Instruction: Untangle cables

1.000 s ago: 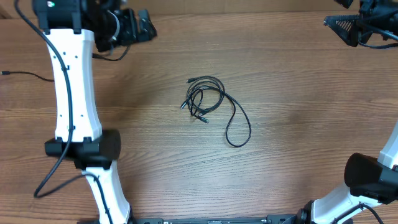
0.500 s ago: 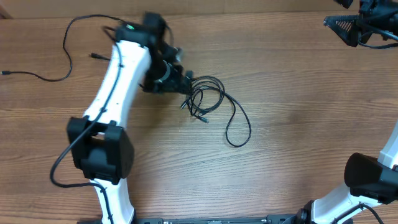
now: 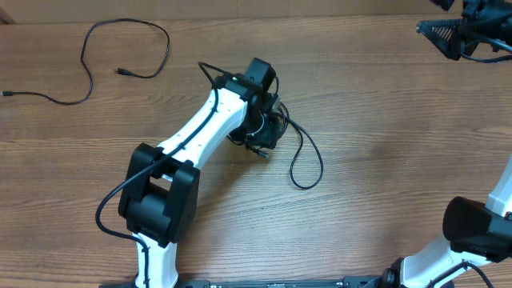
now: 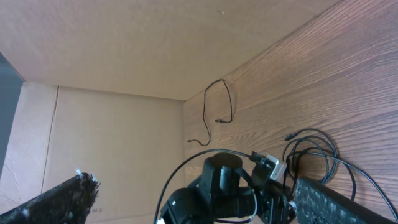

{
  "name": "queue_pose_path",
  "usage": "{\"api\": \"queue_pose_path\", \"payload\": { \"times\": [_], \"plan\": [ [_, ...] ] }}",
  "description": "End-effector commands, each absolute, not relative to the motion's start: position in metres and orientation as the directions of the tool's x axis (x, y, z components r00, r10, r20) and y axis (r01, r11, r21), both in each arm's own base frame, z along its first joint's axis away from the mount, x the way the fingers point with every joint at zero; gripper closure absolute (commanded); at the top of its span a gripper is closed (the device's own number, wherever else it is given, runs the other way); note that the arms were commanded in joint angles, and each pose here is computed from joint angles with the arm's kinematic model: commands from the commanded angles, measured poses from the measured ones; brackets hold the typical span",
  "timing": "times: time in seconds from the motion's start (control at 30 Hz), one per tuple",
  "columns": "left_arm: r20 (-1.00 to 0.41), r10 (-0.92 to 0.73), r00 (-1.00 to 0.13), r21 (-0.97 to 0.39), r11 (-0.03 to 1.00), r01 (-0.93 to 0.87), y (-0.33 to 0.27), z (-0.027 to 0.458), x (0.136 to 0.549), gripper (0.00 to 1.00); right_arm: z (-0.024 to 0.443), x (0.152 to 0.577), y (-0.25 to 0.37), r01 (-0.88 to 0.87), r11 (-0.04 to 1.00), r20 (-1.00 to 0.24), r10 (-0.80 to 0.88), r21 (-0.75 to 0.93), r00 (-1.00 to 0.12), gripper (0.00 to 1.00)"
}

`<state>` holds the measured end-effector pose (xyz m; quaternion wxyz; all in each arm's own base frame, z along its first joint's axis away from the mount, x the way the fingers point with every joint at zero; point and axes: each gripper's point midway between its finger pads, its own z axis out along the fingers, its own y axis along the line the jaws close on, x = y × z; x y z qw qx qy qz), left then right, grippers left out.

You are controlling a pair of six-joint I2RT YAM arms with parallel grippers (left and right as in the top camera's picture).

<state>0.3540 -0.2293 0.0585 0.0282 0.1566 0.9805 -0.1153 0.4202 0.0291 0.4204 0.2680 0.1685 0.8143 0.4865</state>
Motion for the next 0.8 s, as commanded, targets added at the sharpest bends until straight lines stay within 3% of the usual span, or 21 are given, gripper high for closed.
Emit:
{"api": "queue_pose_path", "payload": {
  "times": [0.0, 0.07, 0.27, 0.47, 0.63, 0.77],
  "plan": [
    [-0.128, 0.290, -0.949, -0.114, 0.946, 0.304, -0.217, 0.057, 0.364, 0.76, 0.424, 0.419, 0.027, -0.001, 0.480, -0.294, 0.536, 0.877, -0.792, 0.00],
    [-0.129, 0.289, -0.949, -0.102, 0.948, 0.303, -0.216, 0.059, 0.365, 0.96, 0.424, 0.419, 0.027, -0.002, 0.480, -0.295, 0.535, 0.877, -0.792, 0.00],
    [-0.149, 0.282, -0.948, -0.107, 0.948, 0.299, -0.220, 0.108, 0.373, 0.96, 0.424, 0.419, 0.027, -0.001, 0.480, -0.294, 0.536, 0.877, -0.792, 0.00],
    [-0.358, 0.179, -0.916, -0.183, 0.949, 0.257, -0.231, 0.240, 0.391, 0.96, 0.424, 0.419, 0.027, -0.001, 0.480, -0.294, 0.536, 0.877, -0.792, 0.00],
    [-0.613, 0.100, -0.784, -0.249, 0.917, 0.312, -0.231, 0.356, 0.391, 0.96, 0.424, 0.419, 0.027, -0.001, 0.480, -0.294, 0.536, 0.877, -0.792, 0.00],
    [-0.735, 0.020, -0.678, -0.291, 0.893, 0.342, -0.224, 0.422, 0.378, 0.96, 0.424, 0.419, 0.027, -0.001, 0.480, -0.294, 0.536, 0.877, -0.792, 0.00]
  ]
}}
